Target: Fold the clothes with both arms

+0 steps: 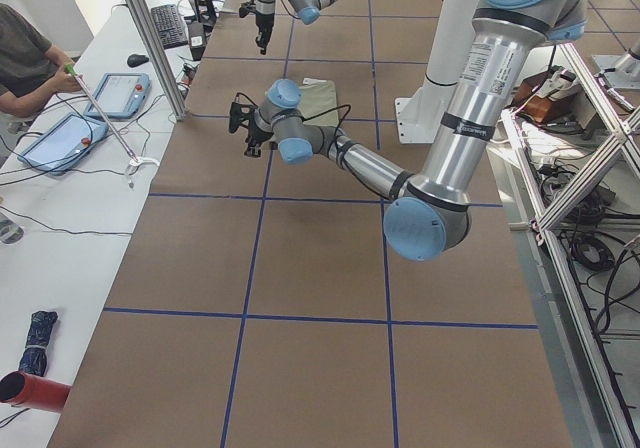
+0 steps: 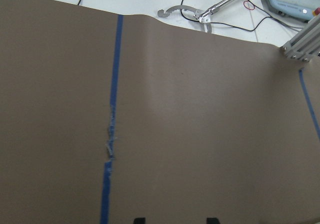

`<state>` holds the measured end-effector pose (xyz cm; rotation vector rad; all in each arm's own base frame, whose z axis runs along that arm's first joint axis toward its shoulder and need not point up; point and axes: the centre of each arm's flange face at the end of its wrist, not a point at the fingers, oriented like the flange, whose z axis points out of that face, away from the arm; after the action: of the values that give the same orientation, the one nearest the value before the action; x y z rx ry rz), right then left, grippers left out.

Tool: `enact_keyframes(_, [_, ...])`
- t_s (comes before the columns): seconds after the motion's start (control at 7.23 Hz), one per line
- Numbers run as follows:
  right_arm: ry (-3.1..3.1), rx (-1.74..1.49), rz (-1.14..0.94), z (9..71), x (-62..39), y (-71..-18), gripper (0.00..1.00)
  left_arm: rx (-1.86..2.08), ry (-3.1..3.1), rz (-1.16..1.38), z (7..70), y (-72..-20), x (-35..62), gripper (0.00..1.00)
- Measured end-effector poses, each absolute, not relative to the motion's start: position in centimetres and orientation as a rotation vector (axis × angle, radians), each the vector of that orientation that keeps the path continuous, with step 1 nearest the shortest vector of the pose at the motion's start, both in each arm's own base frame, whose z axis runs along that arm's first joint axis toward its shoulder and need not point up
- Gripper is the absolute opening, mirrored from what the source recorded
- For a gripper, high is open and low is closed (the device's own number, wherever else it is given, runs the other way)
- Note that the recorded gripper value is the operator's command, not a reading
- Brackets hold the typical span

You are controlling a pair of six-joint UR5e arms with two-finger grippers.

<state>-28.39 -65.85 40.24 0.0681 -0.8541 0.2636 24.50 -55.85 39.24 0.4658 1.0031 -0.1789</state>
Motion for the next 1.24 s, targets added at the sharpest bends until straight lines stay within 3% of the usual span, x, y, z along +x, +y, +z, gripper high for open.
enact_keyframes(0.28, [-0.847, 0.091, 0.178, 47.6, -17.7, -64.5, 0.0, 0.495, 0.91, -0.019, 45.4, -55.1, 16.0, 0.5])
enact_keyframes(0.55, [-0.83, 0.113, 0.077, 55.7, -8.4, -59.6, 1.0, 0.472, 0.816, 0.081, 50.2, -54.5, 7.0, 0.53])
enact_keyframes(0.83, [-0.805, 0.097, 0.03, 60.6, -3.5, -54.1, 1.0, 0.401, 0.72, 0.131, 53.6, -54.5, -1.1, 0.76])
enact_keyframes(0.97, [-0.789, 0.053, 0.022, 61.5, -2.7, -52.8, 1.0, 0.349, 0.699, 0.127, 54.3, -54.6, -3.4, 0.93])
enact_keyframes(1.11, [-0.773, 0.0, 0.005, 61.5, -2.3, -52.3, 1.0, 0.305, 0.708, 0.118, 54.5, -54.6, -4.4, 1.0])
enact_keyframes(1.24, [-0.761, -0.046, -0.013, 60.5, -2.0, -52.6, 1.0, 0.277, 0.744, 0.114, 54.7, -54.4, -4.6, 1.0])
